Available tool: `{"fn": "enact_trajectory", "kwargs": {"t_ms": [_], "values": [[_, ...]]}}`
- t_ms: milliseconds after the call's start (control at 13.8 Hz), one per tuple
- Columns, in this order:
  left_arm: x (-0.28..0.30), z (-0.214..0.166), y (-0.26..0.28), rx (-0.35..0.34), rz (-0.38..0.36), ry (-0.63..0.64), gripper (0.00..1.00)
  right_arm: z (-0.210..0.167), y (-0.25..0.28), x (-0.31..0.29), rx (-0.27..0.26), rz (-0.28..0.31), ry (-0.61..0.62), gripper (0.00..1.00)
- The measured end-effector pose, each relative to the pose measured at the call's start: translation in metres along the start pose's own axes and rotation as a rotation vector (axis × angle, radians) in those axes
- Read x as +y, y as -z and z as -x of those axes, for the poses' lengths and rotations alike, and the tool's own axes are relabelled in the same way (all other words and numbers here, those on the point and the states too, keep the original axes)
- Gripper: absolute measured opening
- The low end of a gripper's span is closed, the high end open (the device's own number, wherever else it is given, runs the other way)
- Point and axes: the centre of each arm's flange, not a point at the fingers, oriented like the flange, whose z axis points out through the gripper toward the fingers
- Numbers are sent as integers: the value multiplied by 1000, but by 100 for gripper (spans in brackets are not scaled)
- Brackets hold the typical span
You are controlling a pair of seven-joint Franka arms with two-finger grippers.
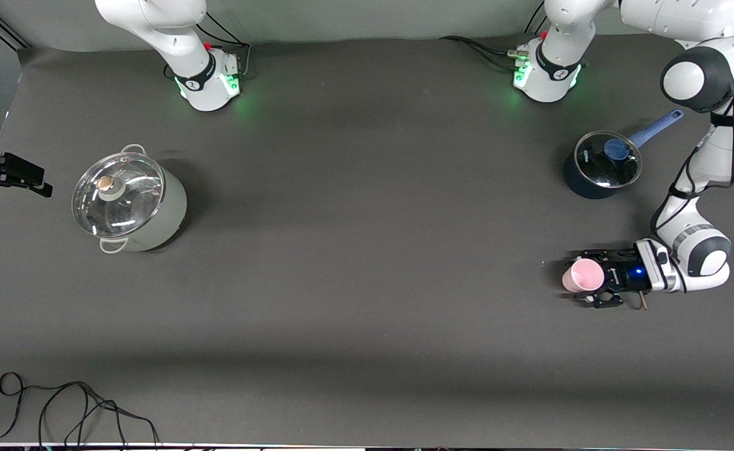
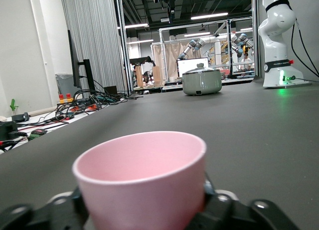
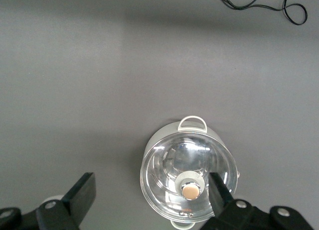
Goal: Transfer pink cup from left to right arm
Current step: 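Close the left gripper around the pink cup and lift it, then carry the pink cup with the left gripper toward the right gripper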
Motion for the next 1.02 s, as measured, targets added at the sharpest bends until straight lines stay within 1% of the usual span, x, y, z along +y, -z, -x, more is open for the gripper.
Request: {"fn": "enact_trajectory", "kwargs": {"t_ms": [73, 218, 363, 435, 580, 726, 798, 943, 1016], "values": [[-2, -1, -4, 6, -3, -3, 69, 0, 0, 0, 0, 0, 0, 100], [-8, -3, -20, 26, -10, -9, 69, 0, 0, 1, 0, 0, -2, 100], [-20, -11, -52, 64, -11, -23, 69, 0, 0, 2, 0, 0, -13, 100], [-28, -14, -73, 73, -17, -29, 69, 1, 0, 3, 1, 0, -39, 100], [-45, -21, -121, 69, -36, -25, 69, 2, 2, 6, 3, -1, -105, 100], [-69, -44, -182, 63, -48, -62, 69, 4, 6, 8, 11, -1, -188, 100], [-82, -61, -214, 56, -60, -87, 69, 7, 10, 10, 17, -4, -252, 100], [-107, -98, -275, 18, -116, -134, 69, 14, 20, 15, 27, -15, -423, 100], [-115, -115, -302, -3, -149, -147, 69, 18, 23, 14, 19, -20, -508, 100]]}}
